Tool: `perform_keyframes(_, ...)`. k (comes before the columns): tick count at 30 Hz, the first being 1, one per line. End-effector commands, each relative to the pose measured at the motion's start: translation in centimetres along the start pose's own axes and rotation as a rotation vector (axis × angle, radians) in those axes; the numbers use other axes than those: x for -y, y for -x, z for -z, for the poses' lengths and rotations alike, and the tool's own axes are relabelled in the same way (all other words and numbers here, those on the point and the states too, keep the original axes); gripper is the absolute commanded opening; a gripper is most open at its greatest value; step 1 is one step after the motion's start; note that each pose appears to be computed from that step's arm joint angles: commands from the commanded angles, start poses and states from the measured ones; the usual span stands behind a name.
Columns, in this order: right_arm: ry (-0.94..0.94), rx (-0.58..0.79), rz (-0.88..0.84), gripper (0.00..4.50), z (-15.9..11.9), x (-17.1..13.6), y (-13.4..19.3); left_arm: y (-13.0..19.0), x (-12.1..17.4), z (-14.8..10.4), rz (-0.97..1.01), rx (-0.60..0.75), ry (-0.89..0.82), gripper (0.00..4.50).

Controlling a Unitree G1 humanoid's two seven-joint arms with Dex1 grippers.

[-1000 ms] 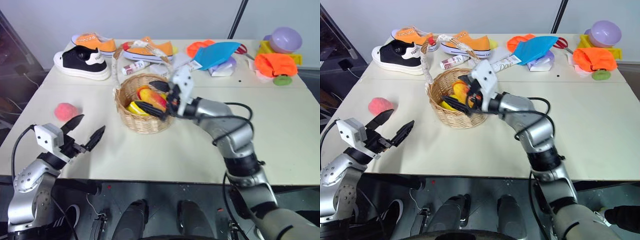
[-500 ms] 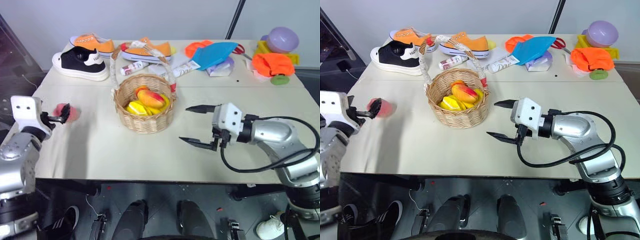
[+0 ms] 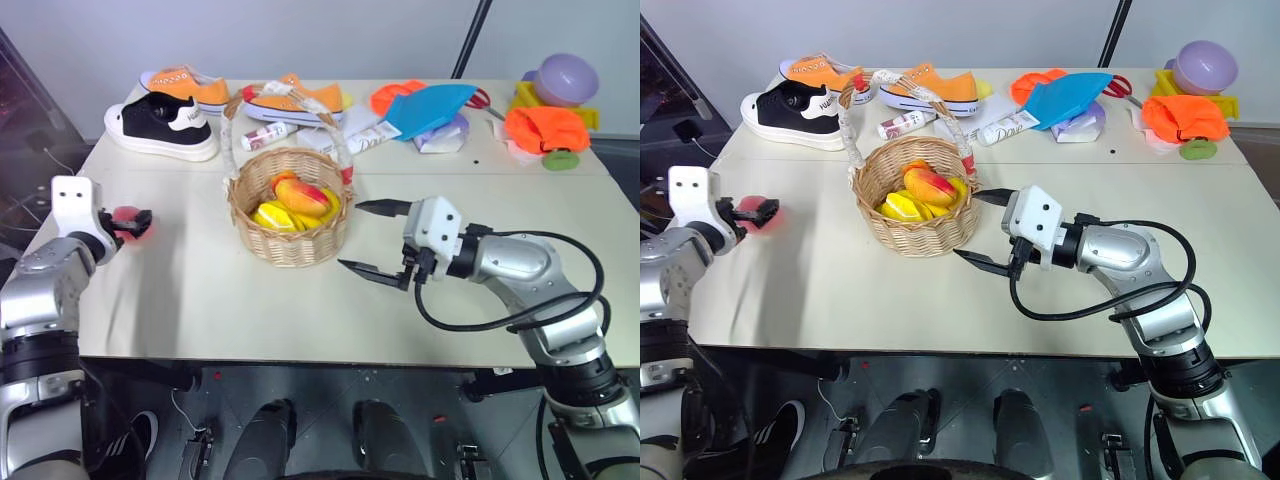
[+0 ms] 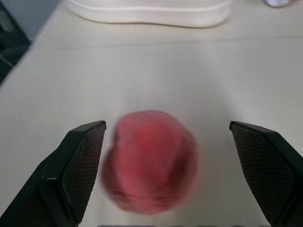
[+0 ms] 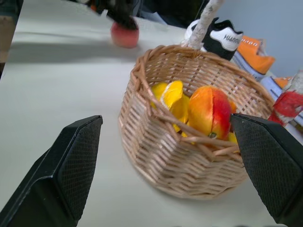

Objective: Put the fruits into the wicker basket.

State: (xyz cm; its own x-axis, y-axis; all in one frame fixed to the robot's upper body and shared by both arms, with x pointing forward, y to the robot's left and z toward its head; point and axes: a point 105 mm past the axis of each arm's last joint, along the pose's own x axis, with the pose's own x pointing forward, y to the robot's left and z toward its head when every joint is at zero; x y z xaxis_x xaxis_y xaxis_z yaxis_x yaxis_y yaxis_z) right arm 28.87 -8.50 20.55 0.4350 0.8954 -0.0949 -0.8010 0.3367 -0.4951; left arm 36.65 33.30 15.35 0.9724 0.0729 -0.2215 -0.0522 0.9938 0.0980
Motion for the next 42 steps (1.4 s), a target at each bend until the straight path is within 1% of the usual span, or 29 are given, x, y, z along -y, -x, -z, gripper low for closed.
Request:
perform_keyframes(1,0.007,0.046,0.023,4.49,-1.2,0.5,0.1,-0.4,-0.5,-0.8,-0.022,0.010,-0.040,4.50)
perform_keyframes(4,0.009,0.048,0.029,4.49,-1.3,0.6,0.1,-0.9,-0.3,-0.2,-0.023,-0.013,-0.054,4.50)
perform_keyframes(8,0.011,0.041,0.034,4.49,-1.1,0.7,0.2,-1.0,-0.9,-0.2,-0.048,-0.015,-0.079,4.50)
perform_keyframes(10,0.012,0.037,0.035,4.49,-1.0,0.7,0.2,-1.1,-1.2,0.2,-0.065,-0.028,-0.091,4.50)
perform_keyframes(14,0.012,0.038,0.038,4.49,-1.1,0.7,0.1,-1.4,-0.6,1.3,-0.042,-0.055,-0.080,4.50)
perform_keyframes(18,0.017,0.041,0.038,4.49,-1.1,0.7,0.0,-1.6,-0.5,1.7,-0.039,-0.056,-0.069,4.50)
perform_keyframes(21,0.021,0.041,0.039,4.50,-1.1,0.7,-0.1,-1.6,-0.8,1.9,-0.055,-0.055,-0.059,3.71)
perform_keyframes(22,0.022,0.040,0.041,4.50,-1.1,0.8,0.0,-1.6,-0.8,1.9,-0.051,-0.051,-0.049,3.24)
perform_keyframes(23,0.023,0.038,0.041,4.50,-1.0,0.8,0.0,-1.5,-0.9,1.8,-0.060,-0.051,-0.065,3.08)
perform_keyframes(25,0.026,0.037,0.042,4.50,-1.0,0.8,0.0,-1.4,-0.7,1.6,-0.047,-0.047,-0.074,3.02)
perform_keyframes(29,0.028,0.041,0.048,4.50,-1.0,0.9,-0.1,-0.7,-1.1,0.3,-0.071,0.022,-0.073,3.02)
perform_keyframes(32,0.010,0.047,0.075,4.50,-1.0,1.3,0.5,0.8,1.4,-2.3,0.099,0.149,0.013,3.02)
perform_keyframes(33,-0.017,0.061,0.099,4.50,-1.1,1.8,0.9,1.8,2.9,-3.4,0.193,0.195,0.014,3.02)
perform_keyframes(34,-0.042,0.074,0.132,4.50,-1.2,2.3,1.3,2.6,3.8,-4.0,0.252,0.220,0.007,3.02)
perform_keyframes(36,-0.085,0.076,0.174,4.50,-0.7,2.8,2.3,5.0,7.0,-6.1,0.448,0.280,-0.008,3.02)
perform_keyframes(38,-0.093,0.058,0.191,4.50,-0.1,2.9,2.8,6.1,8.7,-7.1,0.528,0.301,-0.011,3.02)
perform_keyframes(39,-0.099,0.051,0.218,4.50,0.3,3.3,3.1,6.1,10.2,-7.8,0.569,0.309,-0.006,3.02)
perform_keyframes(41,-0.093,0.034,0.270,4.50,1.1,4.0,3.6,6.2,14.2,-8.7,0.699,0.314,0.046,3.02)
perform_keyframes(42,-0.087,0.028,0.282,4.50,1.3,4.2,3.7,6.3,15.4,-9.0,0.741,0.310,0.068,3.02)
